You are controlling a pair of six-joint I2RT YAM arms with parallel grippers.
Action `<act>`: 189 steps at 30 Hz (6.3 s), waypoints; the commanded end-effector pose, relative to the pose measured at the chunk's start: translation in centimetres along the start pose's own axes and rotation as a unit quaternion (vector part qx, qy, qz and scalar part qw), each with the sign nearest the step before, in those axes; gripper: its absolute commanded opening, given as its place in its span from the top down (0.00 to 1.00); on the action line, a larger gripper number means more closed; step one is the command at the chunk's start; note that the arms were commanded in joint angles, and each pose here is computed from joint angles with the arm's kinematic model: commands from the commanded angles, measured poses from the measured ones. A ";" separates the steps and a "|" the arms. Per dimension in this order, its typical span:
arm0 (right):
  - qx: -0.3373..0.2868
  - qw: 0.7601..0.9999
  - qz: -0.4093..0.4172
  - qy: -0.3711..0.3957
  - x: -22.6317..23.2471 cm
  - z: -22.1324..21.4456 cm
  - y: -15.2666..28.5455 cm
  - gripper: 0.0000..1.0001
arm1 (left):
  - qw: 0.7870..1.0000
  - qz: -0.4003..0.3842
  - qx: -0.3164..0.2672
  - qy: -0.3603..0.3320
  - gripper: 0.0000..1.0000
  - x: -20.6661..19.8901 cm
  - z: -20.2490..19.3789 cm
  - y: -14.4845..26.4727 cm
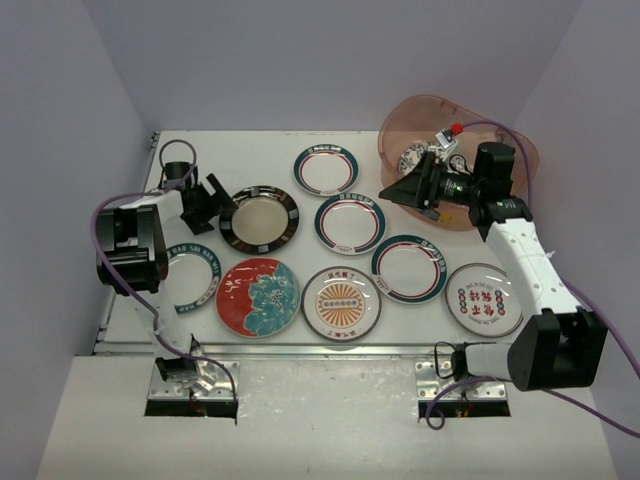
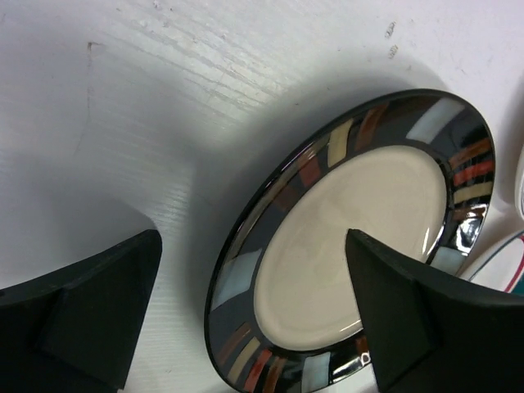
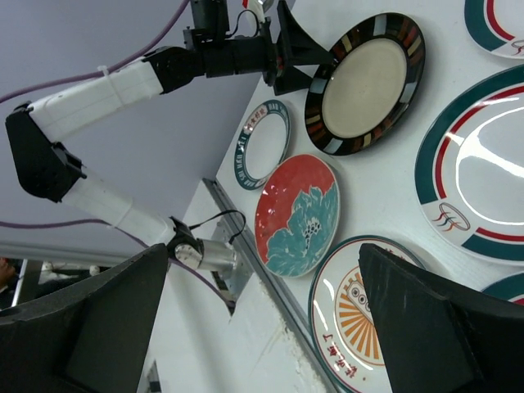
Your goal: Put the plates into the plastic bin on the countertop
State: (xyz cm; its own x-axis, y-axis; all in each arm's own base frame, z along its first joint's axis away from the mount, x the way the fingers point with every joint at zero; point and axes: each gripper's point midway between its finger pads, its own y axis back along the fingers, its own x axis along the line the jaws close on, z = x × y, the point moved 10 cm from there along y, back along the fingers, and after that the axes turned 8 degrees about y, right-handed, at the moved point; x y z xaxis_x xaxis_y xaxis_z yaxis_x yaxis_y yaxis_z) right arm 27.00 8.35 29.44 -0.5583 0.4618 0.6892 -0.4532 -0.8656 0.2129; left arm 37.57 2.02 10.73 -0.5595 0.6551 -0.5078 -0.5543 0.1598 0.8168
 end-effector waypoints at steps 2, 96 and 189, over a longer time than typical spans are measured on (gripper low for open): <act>-0.008 0.998 0.031 0.058 0.9 0.4 0.8 0.01 | 0.999 -0.027 0.034 -0.012 0.26 1.3 -1.1 -0.7; 0.037 0.996 0.013 -0.078 -4.6 3.8 -10.8 1.00 | 0.934 -0.352 -0.037 -0.043 0.00 -5.1 -4.9 17.7; -0.180 0.891 -0.403 0.105 -1.1 12.8 -3.4 0.01 | 0.977 -0.100 -0.172 -0.081 0.00 -1.2 -8.8 19.9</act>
State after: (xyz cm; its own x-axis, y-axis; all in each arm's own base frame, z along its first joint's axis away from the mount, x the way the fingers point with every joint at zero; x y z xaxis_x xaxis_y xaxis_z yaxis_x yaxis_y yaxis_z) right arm 43.76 2.63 27.82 0.2758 0.9253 0.2605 -0.8337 0.0954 0.5439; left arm 21.29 -2.92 22.43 -0.2346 0.7693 -0.5943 -0.7856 0.2100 0.5820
